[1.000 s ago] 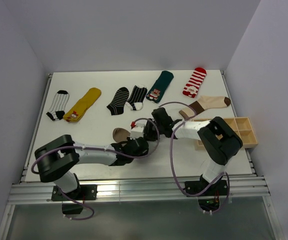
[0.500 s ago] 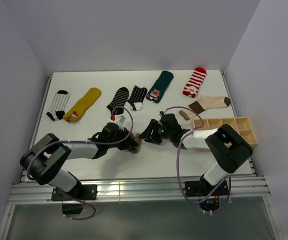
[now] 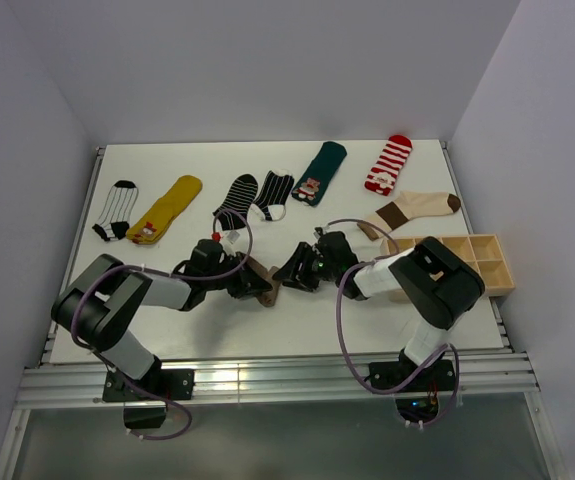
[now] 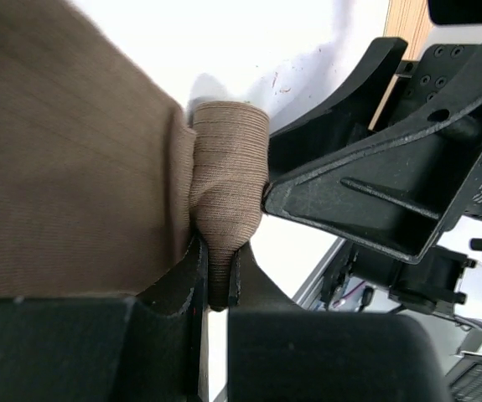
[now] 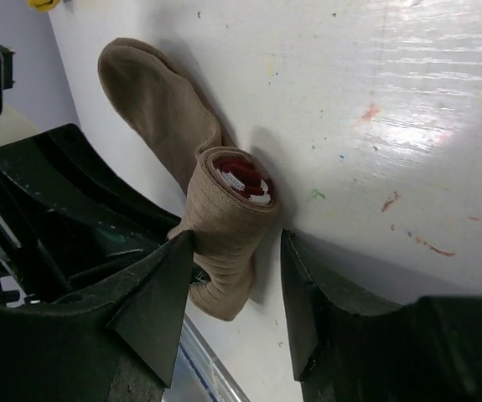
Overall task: Roll the socks
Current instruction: Roll the sock at the center of the board.
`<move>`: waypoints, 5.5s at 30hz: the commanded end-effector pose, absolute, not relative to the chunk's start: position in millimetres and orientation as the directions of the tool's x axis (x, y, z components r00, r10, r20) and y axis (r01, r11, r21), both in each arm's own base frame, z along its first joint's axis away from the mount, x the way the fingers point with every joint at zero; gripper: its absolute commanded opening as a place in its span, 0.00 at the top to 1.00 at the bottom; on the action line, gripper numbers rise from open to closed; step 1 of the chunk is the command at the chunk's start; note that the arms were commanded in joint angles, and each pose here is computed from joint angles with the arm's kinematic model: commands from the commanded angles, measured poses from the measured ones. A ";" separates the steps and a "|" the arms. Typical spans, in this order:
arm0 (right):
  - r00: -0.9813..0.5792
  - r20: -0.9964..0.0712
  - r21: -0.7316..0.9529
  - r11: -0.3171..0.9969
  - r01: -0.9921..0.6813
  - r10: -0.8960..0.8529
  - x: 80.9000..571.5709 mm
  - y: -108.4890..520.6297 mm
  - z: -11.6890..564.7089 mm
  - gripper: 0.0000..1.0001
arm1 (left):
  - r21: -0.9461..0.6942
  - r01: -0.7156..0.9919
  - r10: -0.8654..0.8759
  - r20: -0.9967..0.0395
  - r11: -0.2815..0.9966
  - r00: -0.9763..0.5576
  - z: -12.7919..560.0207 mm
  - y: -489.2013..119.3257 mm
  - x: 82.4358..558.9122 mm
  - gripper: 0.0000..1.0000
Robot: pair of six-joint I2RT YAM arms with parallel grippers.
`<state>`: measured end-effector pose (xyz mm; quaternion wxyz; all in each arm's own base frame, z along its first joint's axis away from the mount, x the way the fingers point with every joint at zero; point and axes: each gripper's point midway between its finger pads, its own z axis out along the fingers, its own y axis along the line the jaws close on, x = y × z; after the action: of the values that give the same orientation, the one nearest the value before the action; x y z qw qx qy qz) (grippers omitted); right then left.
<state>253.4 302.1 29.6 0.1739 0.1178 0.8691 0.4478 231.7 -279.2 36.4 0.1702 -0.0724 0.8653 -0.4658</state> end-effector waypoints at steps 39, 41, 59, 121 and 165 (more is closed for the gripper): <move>-0.978 -0.156 0.520 0.853 0.039 0.140 262.8 301.4 20.8 1.00 | -0.171 0.290 -0.007 -0.871 0.942 -0.490 98.1 -268.2 237.1 0.43; -0.980 -0.147 0.517 0.855 0.038 0.133 262.2 302.0 20.7 1.00 | -0.109 0.318 0.055 -0.883 0.942 -0.467 92.9 -276.0 234.6 0.43; -0.988 -0.103 0.528 0.848 0.040 0.111 256.6 306.5 12.8 1.00 | 0.092 0.376 0.272 -0.846 0.922 -0.459 46.7 -304.4 229.1 0.48; -0.895 -0.215 0.828 0.559 0.046 0.392 284.9 308.8 31.9 0.47 | -0.714 -0.048 -0.198 -0.128 0.698 -0.972 -7.8 -248.2 251.1 0.97; -0.987 -0.117 0.464 0.885 0.047 0.114 272.9 293.9 13.9 1.00 | -0.245 0.308 -0.083 -0.885 0.919 -0.457 118.5 -255.8 246.5 0.49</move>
<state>285.1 311.5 30.6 0.1039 0.0433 0.9491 0.2942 235.4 -250.5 93.0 0.4449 0.0488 0.8640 -0.2307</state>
